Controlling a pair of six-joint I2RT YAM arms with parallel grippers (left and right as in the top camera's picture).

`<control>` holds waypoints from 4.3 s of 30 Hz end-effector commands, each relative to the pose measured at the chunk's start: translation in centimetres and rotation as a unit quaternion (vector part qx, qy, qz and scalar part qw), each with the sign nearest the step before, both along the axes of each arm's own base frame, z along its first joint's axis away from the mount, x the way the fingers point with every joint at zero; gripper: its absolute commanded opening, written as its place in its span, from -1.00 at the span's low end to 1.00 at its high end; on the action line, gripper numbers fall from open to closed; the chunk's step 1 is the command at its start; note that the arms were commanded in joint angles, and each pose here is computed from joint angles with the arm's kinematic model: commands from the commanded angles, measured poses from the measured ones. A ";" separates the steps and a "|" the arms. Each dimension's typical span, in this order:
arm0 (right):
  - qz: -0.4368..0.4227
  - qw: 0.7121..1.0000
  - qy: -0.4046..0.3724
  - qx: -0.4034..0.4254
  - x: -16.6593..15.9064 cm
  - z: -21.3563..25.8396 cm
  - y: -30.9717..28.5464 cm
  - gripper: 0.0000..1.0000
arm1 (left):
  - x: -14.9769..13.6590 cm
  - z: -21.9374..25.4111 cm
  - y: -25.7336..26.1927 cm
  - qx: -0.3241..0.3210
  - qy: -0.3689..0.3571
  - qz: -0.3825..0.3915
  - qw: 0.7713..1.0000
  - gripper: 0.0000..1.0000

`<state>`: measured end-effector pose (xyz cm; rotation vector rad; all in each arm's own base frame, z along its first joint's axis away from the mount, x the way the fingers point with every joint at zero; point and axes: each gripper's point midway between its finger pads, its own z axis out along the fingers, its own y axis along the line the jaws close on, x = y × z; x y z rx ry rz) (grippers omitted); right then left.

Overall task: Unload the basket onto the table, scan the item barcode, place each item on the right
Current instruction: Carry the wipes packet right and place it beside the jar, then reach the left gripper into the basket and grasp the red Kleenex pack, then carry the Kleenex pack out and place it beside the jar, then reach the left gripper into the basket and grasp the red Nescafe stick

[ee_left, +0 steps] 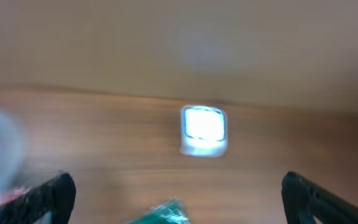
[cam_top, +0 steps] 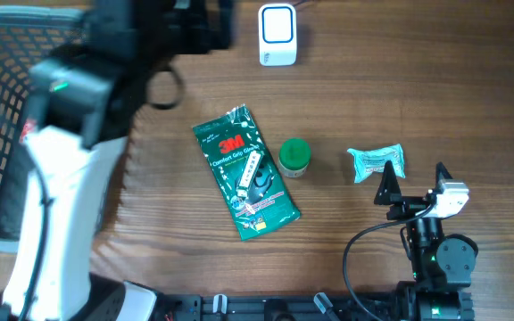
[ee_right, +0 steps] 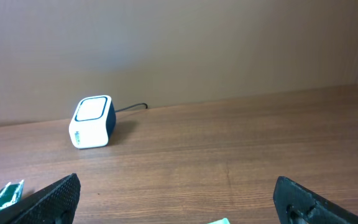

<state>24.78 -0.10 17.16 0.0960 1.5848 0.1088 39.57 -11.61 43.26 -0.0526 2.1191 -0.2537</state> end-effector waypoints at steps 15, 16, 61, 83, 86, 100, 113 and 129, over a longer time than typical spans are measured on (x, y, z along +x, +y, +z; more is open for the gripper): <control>-0.004 1.000 -0.003 0.001 0.0 0.1 -0.1 0.99 | -5.2 -28.7 34.5 -0.158 0.178 0.625 0.743 0.87; -0.004 1.000 -0.003 0.001 0.0 0.1 -0.1 0.99 | -5.1 -30.2 35.2 -0.164 0.161 0.630 0.742 0.87; -0.004 1.000 -0.003 0.001 0.0 0.1 -0.1 1.00 | -7.6 -13.2 35.8 -0.173 -0.165 0.580 0.779 -0.92; -0.004 1.000 -0.003 0.001 0.0 0.1 -0.1 0.99 | -8.1 -29.2 -22.9 -0.102 0.134 -0.359 0.918 -0.92; -0.004 1.000 -0.003 0.001 0.0 0.1 -0.1 0.99 | -8.6 -33.6 -24.5 -0.063 0.152 -0.347 0.923 -0.92; -0.004 1.000 -0.003 0.001 0.0 0.1 -0.1 0.99 | -7.1 -27.1 -24.7 -0.069 0.074 -0.323 0.941 0.33; -0.004 1.000 -0.003 0.001 0.0 0.1 -0.1 0.99 | -12.0 -0.9 12.7 0.002 -0.253 0.328 0.910 1.00; -0.004 1.000 -0.003 0.001 0.0 0.1 -0.1 0.99 | -4.6 -19.4 35.4 -0.057 -0.009 0.491 0.869 1.00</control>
